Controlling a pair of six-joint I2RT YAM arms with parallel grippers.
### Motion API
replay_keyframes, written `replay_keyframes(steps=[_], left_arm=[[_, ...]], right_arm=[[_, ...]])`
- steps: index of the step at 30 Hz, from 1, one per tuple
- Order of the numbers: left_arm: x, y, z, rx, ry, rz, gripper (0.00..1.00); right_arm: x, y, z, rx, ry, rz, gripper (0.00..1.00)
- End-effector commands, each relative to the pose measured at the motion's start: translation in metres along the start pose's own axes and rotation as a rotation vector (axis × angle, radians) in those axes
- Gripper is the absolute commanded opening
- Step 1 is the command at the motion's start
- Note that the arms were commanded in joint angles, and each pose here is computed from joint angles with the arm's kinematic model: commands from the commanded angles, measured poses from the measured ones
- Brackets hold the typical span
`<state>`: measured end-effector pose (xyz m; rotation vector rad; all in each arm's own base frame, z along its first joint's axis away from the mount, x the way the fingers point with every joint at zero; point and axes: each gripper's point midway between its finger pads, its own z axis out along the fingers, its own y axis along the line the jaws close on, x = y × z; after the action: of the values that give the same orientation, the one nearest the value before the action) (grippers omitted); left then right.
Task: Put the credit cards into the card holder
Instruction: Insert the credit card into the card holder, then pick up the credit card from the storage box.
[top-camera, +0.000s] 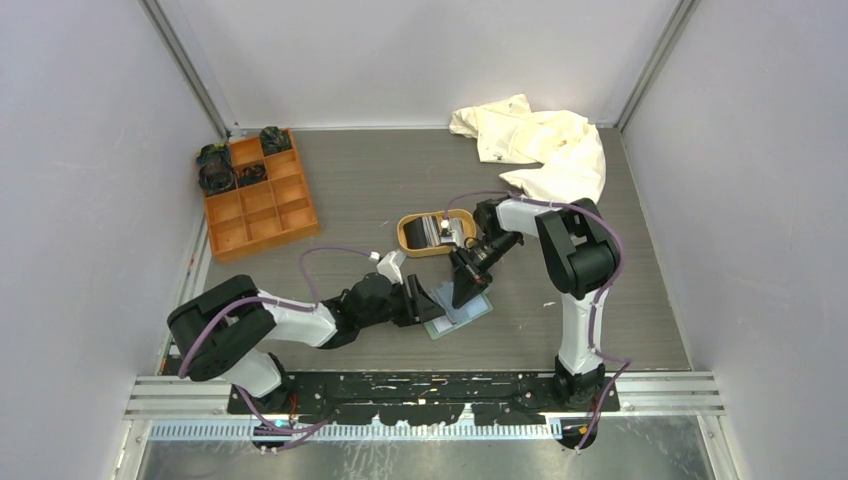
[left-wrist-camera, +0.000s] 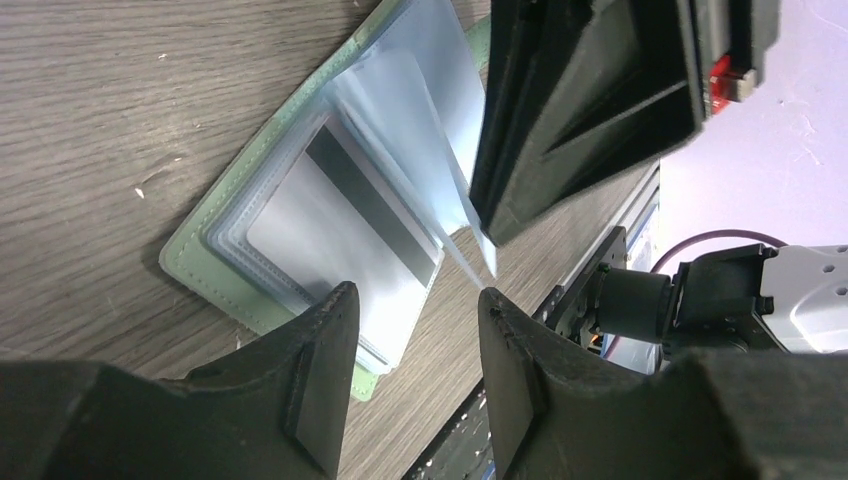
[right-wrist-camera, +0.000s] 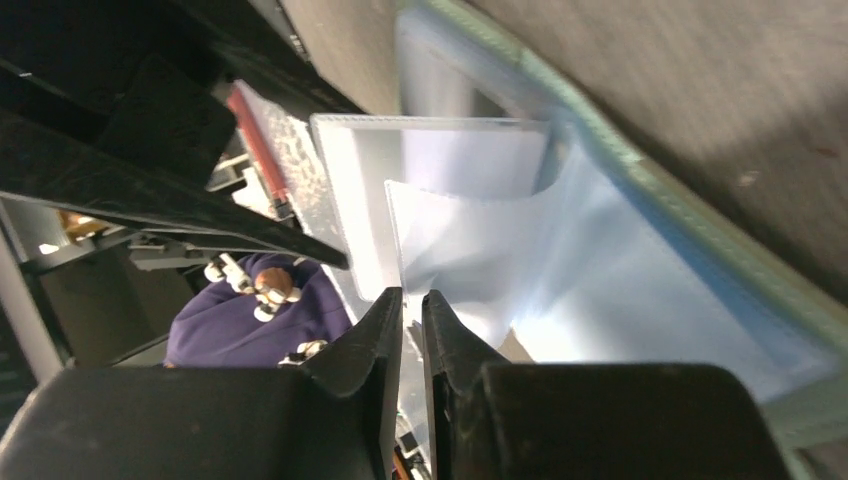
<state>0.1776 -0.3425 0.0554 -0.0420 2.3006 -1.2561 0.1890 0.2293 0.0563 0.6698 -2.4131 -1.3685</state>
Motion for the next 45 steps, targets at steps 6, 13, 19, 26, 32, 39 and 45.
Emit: replay_keyframes(steps=[6, 13, 19, 26, 32, 39, 45], left_arm=[[-0.012, 0.0, -0.015, -0.037, -0.039, 0.038, 0.48], [-0.023, -0.005, -0.031, -0.057, -0.077, 0.088, 0.48], [-0.034, -0.013, -0.043, -0.015, -0.133, 0.125, 0.47], [-0.066, -0.013, -0.069, -0.027, -0.223, 0.188, 0.54], [-0.085, -0.012, -0.089, -0.059, -0.271, 0.244, 0.68], [-0.087, -0.001, -0.098, -0.073, -0.293, 0.226, 0.71], [-0.08, 0.012, -0.095, -0.071, -0.297, 0.186, 0.71]], right_arm=[[-0.017, -0.022, -0.022, 0.285, -0.08, -0.102, 0.19], [-0.021, -0.005, -0.039, 0.322, -0.118, -0.223, 0.23], [-0.022, 0.025, -0.063, 0.378, -0.19, -0.416, 0.31], [-0.061, 0.056, -0.147, 0.788, -0.57, -0.717, 0.59], [-0.101, 0.099, -0.171, 0.668, -0.706, -0.694, 1.0], [-0.145, 0.077, -0.13, 0.4, -0.648, -0.427, 0.95], [-0.164, 0.029, -0.108, 0.374, -0.634, -0.22, 0.87]])
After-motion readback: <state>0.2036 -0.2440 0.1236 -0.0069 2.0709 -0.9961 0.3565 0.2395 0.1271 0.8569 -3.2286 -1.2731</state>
